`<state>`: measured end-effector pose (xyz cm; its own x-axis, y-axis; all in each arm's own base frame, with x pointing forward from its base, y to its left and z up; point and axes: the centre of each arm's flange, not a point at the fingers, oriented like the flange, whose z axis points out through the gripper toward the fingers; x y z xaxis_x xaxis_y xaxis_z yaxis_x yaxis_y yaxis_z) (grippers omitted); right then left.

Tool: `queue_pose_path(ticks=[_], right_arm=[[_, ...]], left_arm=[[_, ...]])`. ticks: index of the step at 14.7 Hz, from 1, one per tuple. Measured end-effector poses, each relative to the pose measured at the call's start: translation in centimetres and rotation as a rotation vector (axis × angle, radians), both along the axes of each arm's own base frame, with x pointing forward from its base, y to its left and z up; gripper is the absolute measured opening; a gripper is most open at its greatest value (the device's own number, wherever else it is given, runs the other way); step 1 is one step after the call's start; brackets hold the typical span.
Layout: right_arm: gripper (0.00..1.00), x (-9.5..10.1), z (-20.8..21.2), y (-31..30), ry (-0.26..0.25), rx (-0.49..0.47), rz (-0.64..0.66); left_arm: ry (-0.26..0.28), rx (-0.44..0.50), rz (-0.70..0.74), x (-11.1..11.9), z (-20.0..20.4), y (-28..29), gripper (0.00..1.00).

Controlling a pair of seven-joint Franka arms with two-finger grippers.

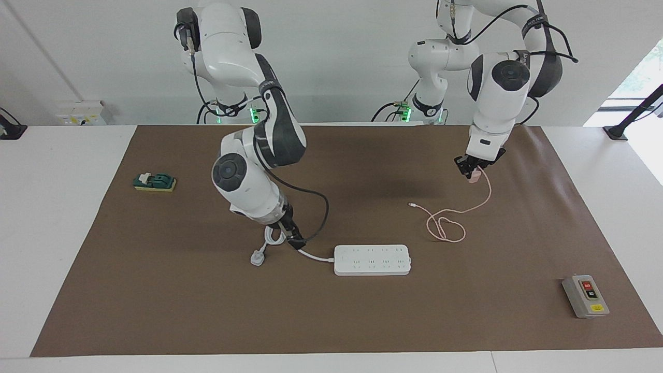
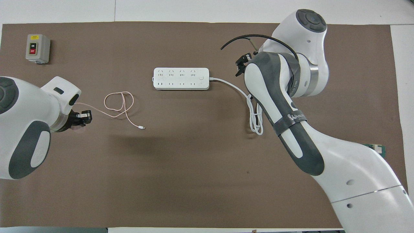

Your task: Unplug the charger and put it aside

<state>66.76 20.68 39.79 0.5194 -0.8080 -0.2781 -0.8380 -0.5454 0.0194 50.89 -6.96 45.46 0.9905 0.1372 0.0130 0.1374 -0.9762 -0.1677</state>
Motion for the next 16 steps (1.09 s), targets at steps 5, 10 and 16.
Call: queue_pose_path(ticks=[5,10,16], right_arm=[[1.00,-2.7,7.7,-7.8,0.009,-0.020,0.338],[1.00,-4.5,9.7,-13.4,0.001,-0.033,0.594],[1.00,-8.8,14.9,-18.6,-0.076,-0.020,0.815]], left_arm=[[-0.031,-0.026,-0.032,0.9,-5.1,6.4,0.32],[-0.031,-0.043,-0.024,2.1,-8.3,9.5,0.57],[0.074,-0.103,0.029,4.3,2.0,12.6,1.00]])
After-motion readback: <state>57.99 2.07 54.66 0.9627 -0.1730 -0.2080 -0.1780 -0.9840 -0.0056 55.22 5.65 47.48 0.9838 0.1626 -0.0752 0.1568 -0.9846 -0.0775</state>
